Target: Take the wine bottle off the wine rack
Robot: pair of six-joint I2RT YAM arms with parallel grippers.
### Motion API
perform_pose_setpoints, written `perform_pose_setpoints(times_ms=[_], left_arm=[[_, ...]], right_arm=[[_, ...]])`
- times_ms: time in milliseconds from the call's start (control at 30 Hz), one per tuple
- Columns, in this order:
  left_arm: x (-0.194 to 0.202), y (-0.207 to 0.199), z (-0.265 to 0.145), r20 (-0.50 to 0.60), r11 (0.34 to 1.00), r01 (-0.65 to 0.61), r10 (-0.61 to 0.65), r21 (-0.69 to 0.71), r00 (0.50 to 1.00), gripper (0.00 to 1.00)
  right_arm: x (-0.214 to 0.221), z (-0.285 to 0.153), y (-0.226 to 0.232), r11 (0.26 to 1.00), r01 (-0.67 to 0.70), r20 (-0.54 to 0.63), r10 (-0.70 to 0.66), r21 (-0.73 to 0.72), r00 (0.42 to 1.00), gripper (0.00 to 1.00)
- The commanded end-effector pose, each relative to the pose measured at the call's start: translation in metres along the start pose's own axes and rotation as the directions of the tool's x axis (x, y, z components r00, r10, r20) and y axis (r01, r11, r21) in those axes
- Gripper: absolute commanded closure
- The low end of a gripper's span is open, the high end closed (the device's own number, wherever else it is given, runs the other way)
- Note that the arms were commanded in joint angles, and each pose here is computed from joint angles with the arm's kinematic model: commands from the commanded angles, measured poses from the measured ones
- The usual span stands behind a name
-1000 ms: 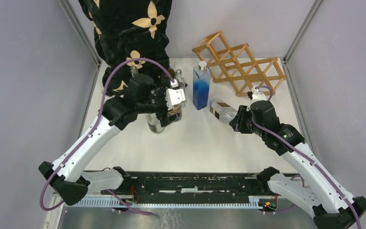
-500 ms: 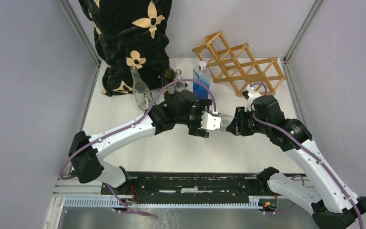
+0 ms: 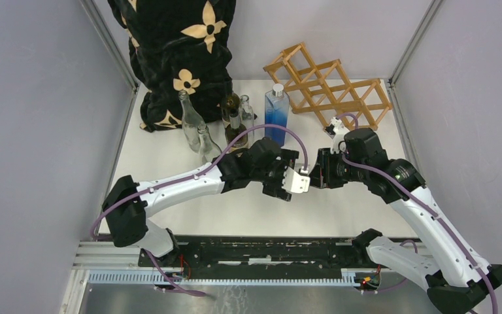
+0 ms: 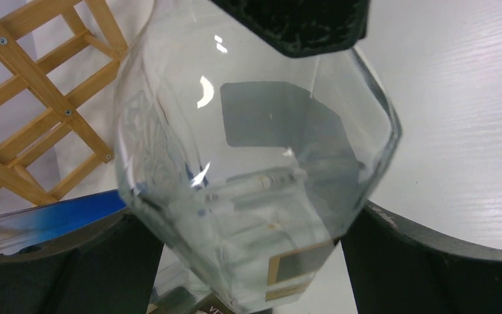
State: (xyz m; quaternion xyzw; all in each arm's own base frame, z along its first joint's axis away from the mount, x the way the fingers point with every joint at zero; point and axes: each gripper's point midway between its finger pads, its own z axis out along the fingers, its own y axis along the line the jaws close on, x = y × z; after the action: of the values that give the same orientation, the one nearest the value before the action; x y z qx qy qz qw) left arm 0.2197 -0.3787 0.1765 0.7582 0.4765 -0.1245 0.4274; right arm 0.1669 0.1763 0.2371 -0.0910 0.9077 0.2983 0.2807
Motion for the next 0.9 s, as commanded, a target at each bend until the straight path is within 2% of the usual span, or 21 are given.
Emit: perform_pose_setpoints(times_ms=[0, 67, 100, 167, 200, 233, 267, 300, 333, 400, 533, 667, 767, 867], left_arm=[[0.001, 0.021, 0.005, -0.027, 0.994, -0.027, 0.024, -0.102, 0.999, 0.0], [0.005, 0.024, 0.006, -0.045, 0.992, -0.028, 0.022, -0.123, 0.999, 0.0], [0.005, 0.028, 0.006, -0.048, 0.99, -0.028, 0.022, -0.141, 0.999, 0.05], [0.005, 0.033, 0.004, -0.05, 0.987, -0.016, 0.008, -0.161, 0.999, 0.21], [0.003, 0.036, 0.002, -0.043, 0.986, -0.003, -0.004, -0.167, 0.999, 0.32], [0.002, 0.039, -0.001, -0.029, 0.985, 0.023, -0.028, -0.171, 0.999, 0.47], [0.0, 0.043, -0.003, -0.013, 0.983, 0.052, -0.055, -0.176, 0.998, 0.67], [-0.001, 0.049, -0.006, 0.002, 0.978, 0.088, -0.089, -0.19, 0.996, 0.9], [0.0, 0.055, -0.01, 0.014, 0.969, 0.129, -0.129, -0.209, 0.991, 0.97], [-0.003, 0.065, -0.018, 0.066, 0.952, 0.22, -0.211, -0.214, 0.975, 0.98], [-0.017, 0.072, -0.033, 0.162, 0.922, 0.345, -0.318, -0.176, 0.934, 0.98], [-0.042, 0.065, -0.046, 0.247, 0.893, 0.444, -0.416, -0.067, 0.875, 0.98], [-0.063, 0.064, -0.056, 0.303, 0.856, 0.516, -0.501, 0.036, 0.811, 0.98], [-0.084, 0.061, -0.07, 0.332, 0.828, 0.537, -0.558, 0.163, 0.76, 0.98]], right_arm=[[-0.052, -0.025, 0.053, 0.976, 0.074, 0.212, -0.029, -0.204, 0.977, 1.0], [-0.052, -0.027, 0.056, 0.974, 0.077, 0.214, -0.03, -0.215, 0.976, 1.0], [-0.052, -0.028, 0.058, 0.971, 0.081, 0.212, -0.032, -0.225, 0.977, 1.0], [-0.05, -0.028, 0.058, 0.97, 0.081, 0.203, -0.034, -0.229, 0.979, 1.0], [-0.049, -0.028, 0.058, 0.969, 0.087, 0.203, -0.04, -0.231, 0.978, 0.92], [-0.049, -0.029, 0.057, 0.969, 0.096, 0.208, -0.049, -0.226, 0.977, 0.79], [-0.05, -0.03, 0.056, 0.971, 0.103, 0.217, -0.055, -0.217, 0.975, 0.64], [-0.051, -0.031, 0.053, 0.973, 0.11, 0.23, -0.062, -0.202, 0.971, 0.53], [-0.053, -0.032, 0.05, 0.977, 0.11, 0.244, -0.064, -0.183, 0.968, 0.41], [-0.058, -0.035, 0.046, 0.982, 0.111, 0.281, -0.064, -0.155, 0.957, 0.25], [-0.071, -0.047, 0.037, 0.991, 0.101, 0.377, -0.059, -0.093, 0.924, 0.1], [-0.081, -0.06, 0.039, 0.988, 0.123, 0.475, -0.062, -0.098, 0.878, 0.07], [-0.081, -0.065, 0.053, 0.957, 0.231, 0.555, -0.099, -0.173, 0.826, 0.07], [-0.075, -0.07, 0.069, 0.903, 0.354, 0.619, -0.137, -0.243, 0.774, 0.05]])
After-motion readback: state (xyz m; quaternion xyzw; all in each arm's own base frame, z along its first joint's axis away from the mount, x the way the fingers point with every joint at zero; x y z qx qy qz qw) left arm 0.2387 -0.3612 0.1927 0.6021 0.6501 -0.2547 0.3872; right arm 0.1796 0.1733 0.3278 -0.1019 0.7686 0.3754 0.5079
